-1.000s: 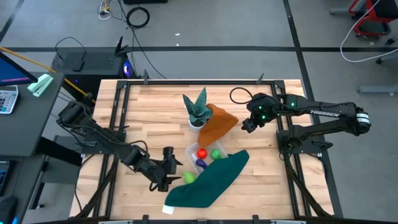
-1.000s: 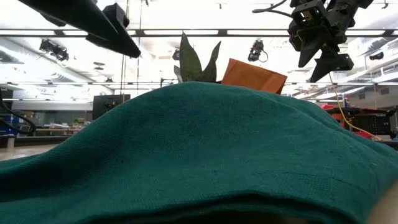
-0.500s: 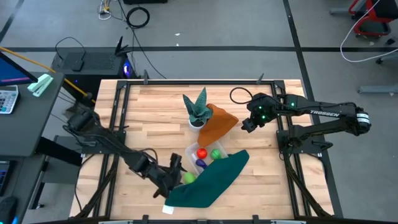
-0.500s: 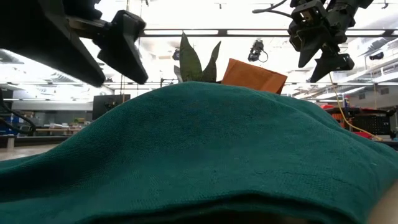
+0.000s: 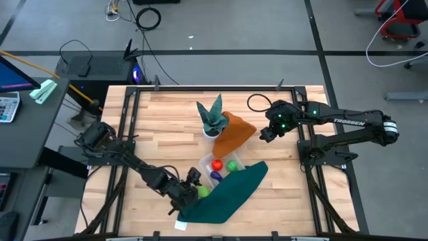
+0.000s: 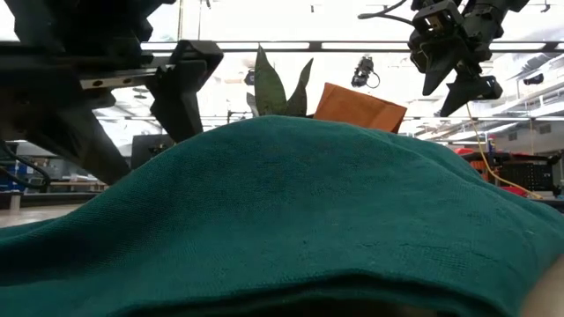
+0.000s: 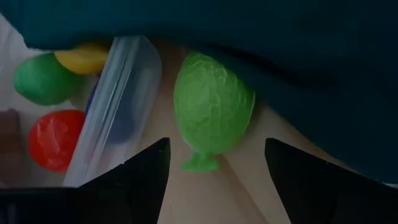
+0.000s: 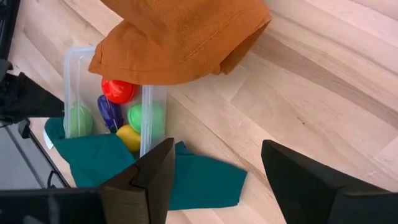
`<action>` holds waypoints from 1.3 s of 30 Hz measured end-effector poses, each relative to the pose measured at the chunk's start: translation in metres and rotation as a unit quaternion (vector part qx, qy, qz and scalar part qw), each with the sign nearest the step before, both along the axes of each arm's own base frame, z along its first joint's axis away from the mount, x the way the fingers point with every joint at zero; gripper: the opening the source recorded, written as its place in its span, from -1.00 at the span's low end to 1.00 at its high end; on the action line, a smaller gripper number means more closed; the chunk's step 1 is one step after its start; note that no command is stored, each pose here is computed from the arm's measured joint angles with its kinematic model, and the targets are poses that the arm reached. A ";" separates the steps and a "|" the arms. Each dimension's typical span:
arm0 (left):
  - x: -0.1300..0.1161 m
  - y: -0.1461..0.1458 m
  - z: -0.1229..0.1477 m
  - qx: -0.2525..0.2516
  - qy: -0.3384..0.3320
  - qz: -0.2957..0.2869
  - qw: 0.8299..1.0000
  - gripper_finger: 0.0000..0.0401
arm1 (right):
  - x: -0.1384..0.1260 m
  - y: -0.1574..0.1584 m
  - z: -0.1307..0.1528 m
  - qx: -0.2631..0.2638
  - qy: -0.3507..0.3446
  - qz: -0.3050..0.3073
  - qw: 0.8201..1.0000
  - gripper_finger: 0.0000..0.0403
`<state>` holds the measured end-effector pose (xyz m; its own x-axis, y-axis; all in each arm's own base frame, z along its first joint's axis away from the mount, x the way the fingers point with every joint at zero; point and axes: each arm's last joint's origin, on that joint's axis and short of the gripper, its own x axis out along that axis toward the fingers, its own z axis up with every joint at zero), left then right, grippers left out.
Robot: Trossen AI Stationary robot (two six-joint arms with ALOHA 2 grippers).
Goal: Pick and placing Produce into tupperware
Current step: Put the green cantaloupe into the transparent bin
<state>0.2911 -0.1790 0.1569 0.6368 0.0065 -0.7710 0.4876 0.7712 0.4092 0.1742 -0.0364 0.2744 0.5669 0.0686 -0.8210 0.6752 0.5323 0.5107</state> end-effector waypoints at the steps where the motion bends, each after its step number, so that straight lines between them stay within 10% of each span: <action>1: 0.000 0.000 0.000 0.006 0.000 -0.007 1.000 0.32 | 0.000 0.000 0.000 0.000 0.000 0.000 1.000 0.00; 39: 0.018 0.019 0.001 -0.042 0.004 -0.038 0.998 0.50 | 0.000 0.000 0.000 0.001 0.000 -0.002 1.000 0.00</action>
<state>0.3090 -0.1599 0.1580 0.6272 -0.1071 -0.7714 0.5492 0.7631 0.3406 0.1743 -0.0365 0.2744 0.5668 0.0677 -0.8211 0.6775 0.5287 0.5113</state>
